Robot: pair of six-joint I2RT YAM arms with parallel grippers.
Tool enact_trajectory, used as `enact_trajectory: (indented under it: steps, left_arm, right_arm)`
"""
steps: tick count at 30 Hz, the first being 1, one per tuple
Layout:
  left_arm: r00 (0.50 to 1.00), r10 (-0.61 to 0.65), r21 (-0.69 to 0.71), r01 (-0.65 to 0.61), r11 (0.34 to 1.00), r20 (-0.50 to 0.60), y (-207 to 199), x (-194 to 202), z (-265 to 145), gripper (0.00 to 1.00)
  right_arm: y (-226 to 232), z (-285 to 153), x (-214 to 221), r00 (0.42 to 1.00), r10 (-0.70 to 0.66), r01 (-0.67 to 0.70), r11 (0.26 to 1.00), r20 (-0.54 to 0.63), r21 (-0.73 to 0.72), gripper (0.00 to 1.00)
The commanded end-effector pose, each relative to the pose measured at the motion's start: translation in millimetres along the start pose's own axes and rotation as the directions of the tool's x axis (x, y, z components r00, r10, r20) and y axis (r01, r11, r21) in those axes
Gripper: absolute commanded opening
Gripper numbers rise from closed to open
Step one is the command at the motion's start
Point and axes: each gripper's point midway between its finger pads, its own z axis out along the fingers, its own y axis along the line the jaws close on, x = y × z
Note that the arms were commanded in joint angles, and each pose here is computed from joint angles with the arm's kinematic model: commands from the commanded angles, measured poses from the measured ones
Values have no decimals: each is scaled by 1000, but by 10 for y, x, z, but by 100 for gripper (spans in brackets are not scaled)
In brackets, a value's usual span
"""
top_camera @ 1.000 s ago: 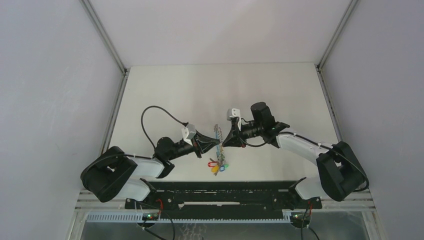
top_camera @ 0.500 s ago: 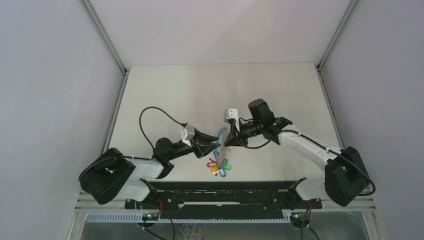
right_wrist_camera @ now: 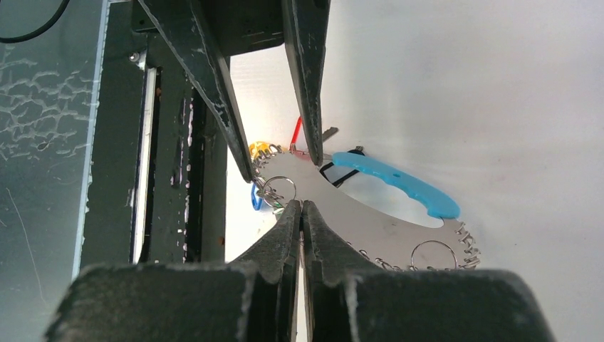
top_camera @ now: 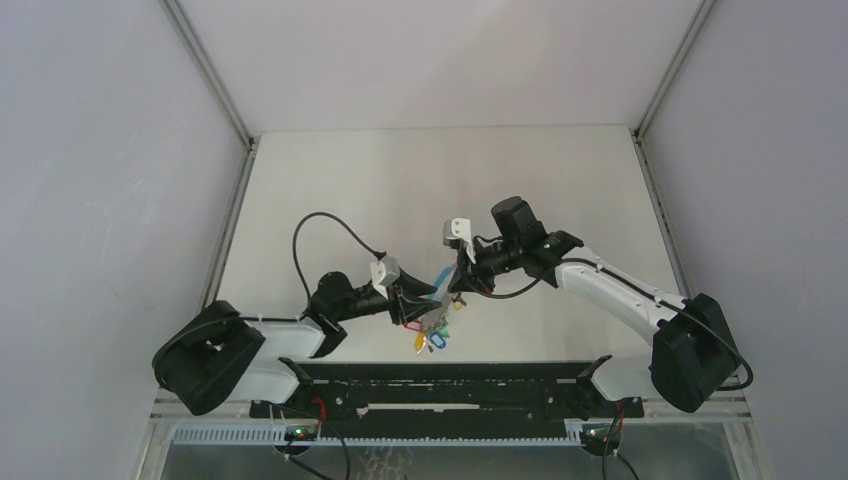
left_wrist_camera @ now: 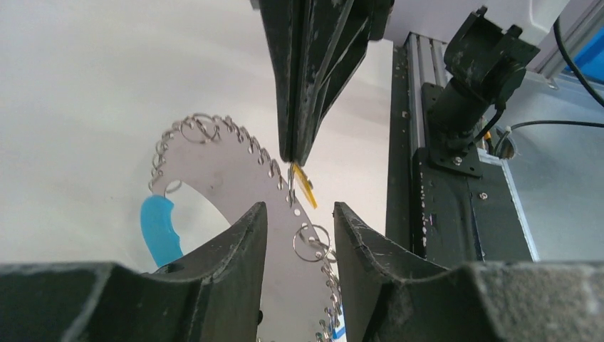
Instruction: Put the keys on the keyring
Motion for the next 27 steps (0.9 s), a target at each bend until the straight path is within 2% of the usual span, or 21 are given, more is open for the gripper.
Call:
enact_trajectory:
  steps: [1,13,27]
  left_arm:
    - [1000,19,48,-19,999,-1,-3,-39,113,44]
    - [1000,25,90,-26,996,14,22,-85,280,41]
    - [1000,9,102,-9,995,-2,45,-16,350,23]
  right_arm:
    - [-8,-88,-277,996,-82,80,996,46,28,0]
    - [4,-64,-266,996,-75,75,997,46,15,0]
    - [25,-57,-284,995,-80,80,997,54,3,0]
